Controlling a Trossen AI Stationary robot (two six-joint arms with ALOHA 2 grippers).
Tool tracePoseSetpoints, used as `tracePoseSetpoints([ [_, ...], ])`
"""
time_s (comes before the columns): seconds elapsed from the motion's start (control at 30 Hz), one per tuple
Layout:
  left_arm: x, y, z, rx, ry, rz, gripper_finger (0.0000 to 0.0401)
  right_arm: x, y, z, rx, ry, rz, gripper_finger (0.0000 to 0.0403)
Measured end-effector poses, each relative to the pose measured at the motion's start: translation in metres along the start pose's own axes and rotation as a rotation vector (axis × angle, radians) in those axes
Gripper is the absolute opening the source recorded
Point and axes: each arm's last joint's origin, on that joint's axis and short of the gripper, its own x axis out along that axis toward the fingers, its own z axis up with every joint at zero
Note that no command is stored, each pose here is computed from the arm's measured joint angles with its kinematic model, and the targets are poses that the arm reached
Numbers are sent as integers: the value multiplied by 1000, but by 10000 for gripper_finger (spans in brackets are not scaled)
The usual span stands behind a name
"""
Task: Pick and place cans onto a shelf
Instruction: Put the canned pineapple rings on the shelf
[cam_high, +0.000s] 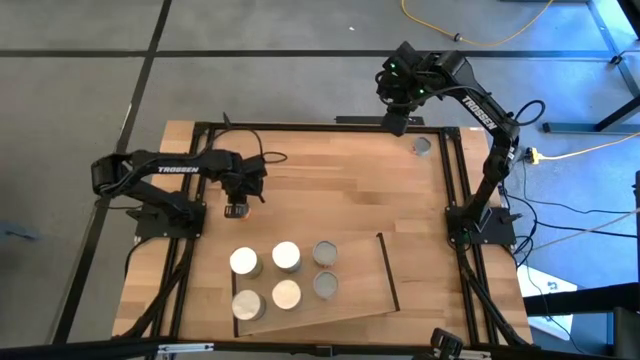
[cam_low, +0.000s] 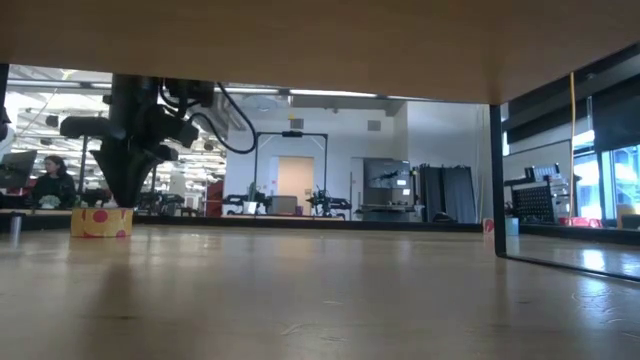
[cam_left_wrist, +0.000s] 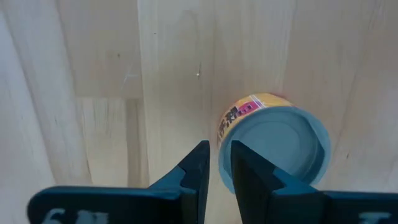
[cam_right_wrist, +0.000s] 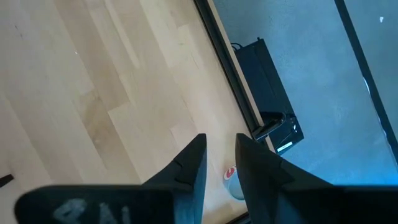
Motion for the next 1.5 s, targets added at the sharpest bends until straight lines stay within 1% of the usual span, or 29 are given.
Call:
tracePoseSetpoints([
  [0.3,5,-1,-3,6,7,-7,58,0,0,0,-2,0,0,87],
  [0.43,5,-1,-2,7,-4,-3,58,0,0,0,-3,0,0,87],
  [0.57,10,0,-1,31,-37,10,58,0,0,0,-3,0,0,87],
  [0.83,14,-1,-3,45,-41,11,57,0,0,0,-3,0,0,87],
  [0.93,14,-1,-3,44,-42,9,45,0,0,0,-3,0,0,87],
  [1.07,14,-1,-3,25,-42,7,11,0,0,0,-3,0,0,87],
  [1.17,12,0,-1,16,-46,10,6,0,0,0,-4,0,0,87],
  [1.3,-7,5,12,-52,-91,25,3,0,0,0,-6,0,0,87],
  [1.37,-21,6,15,-55,-75,20,3,0,0,0,-7,0,0,87],
  [1.5,-59,9,27,-50,-98,26,2,0,0,0,-13,0,0,87],
])
